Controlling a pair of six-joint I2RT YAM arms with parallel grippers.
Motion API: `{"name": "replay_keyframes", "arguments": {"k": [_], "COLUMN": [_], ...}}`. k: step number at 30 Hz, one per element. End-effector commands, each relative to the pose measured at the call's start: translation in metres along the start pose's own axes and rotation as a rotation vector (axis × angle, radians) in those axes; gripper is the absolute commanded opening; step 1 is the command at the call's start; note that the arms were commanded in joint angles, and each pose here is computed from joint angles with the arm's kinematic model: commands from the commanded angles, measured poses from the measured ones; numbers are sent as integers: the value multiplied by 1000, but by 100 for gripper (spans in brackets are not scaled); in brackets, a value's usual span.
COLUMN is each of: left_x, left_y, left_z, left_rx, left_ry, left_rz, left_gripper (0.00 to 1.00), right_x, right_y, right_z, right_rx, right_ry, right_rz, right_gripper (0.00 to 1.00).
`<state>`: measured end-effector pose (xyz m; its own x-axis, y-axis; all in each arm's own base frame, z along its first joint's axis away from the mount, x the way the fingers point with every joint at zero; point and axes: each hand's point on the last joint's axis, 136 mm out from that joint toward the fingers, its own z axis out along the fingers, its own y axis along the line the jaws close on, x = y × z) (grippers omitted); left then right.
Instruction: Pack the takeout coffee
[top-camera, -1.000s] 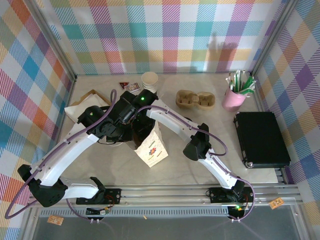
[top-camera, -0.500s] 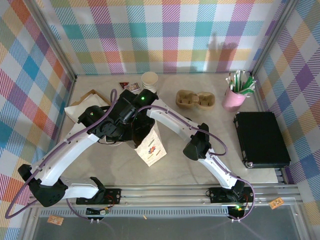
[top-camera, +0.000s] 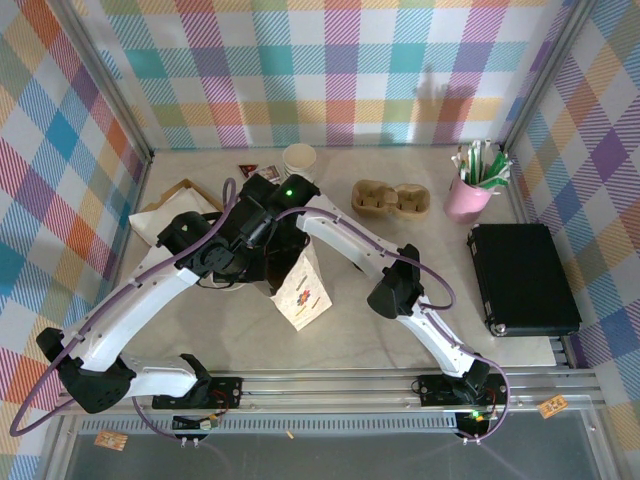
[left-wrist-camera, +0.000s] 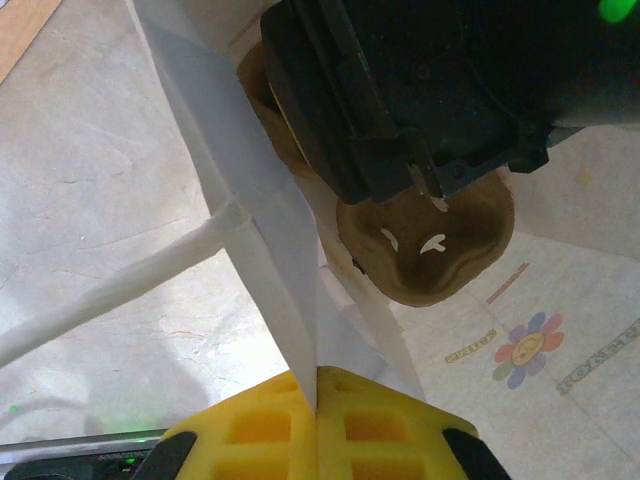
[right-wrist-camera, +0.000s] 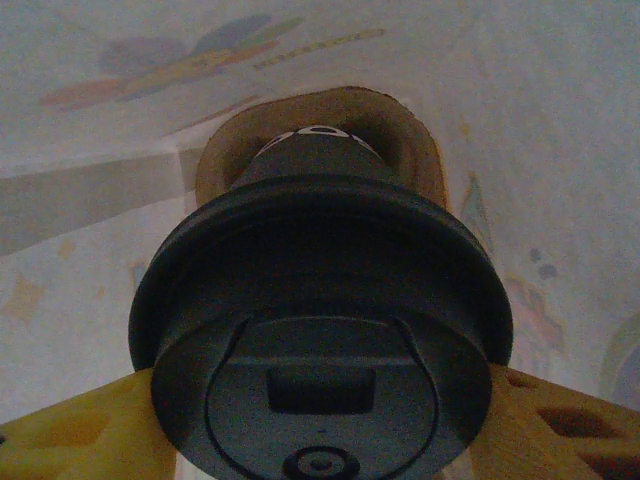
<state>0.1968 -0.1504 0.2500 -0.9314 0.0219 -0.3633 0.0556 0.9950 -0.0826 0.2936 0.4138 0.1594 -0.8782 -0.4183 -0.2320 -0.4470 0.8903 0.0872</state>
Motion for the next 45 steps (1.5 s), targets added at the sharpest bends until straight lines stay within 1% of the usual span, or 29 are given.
{"name": "replay_keyframes", "arguments": {"k": [1, 7, 14, 20, 25, 35, 45], "left_x": [3, 4, 3, 1, 2, 3, 5], "left_y": [-12, -10, -13, -16, -18, -20, -23], "left_z": [-9, -11, -10, -9, -8, -7, -5], "left_rx": [32, 36, 39, 41, 50, 65, 77], "left_ry": [-2, -9, -6, -2, 2, 11, 17], "left_rz": [108, 109, 124, 142, 152, 156, 154], "left_gripper": [0, 0, 0, 0, 0, 0, 0], "right_x": [-1, 19, 30, 41, 32, 29, 16], "right_y": [-28, -30, -23, -22, -15, -7, 4], "right_z": [-19, -36, -43, -18, -4, 41, 64], "right_rx": [79, 78, 79, 102, 86, 80, 52], "right_ry": [-15, 41, 60, 144, 122, 152, 111], "right_rz": [-2, -74, -164, -198, -192, -163, -129], "right_gripper": [53, 49, 49, 51, 52, 55, 61]}}
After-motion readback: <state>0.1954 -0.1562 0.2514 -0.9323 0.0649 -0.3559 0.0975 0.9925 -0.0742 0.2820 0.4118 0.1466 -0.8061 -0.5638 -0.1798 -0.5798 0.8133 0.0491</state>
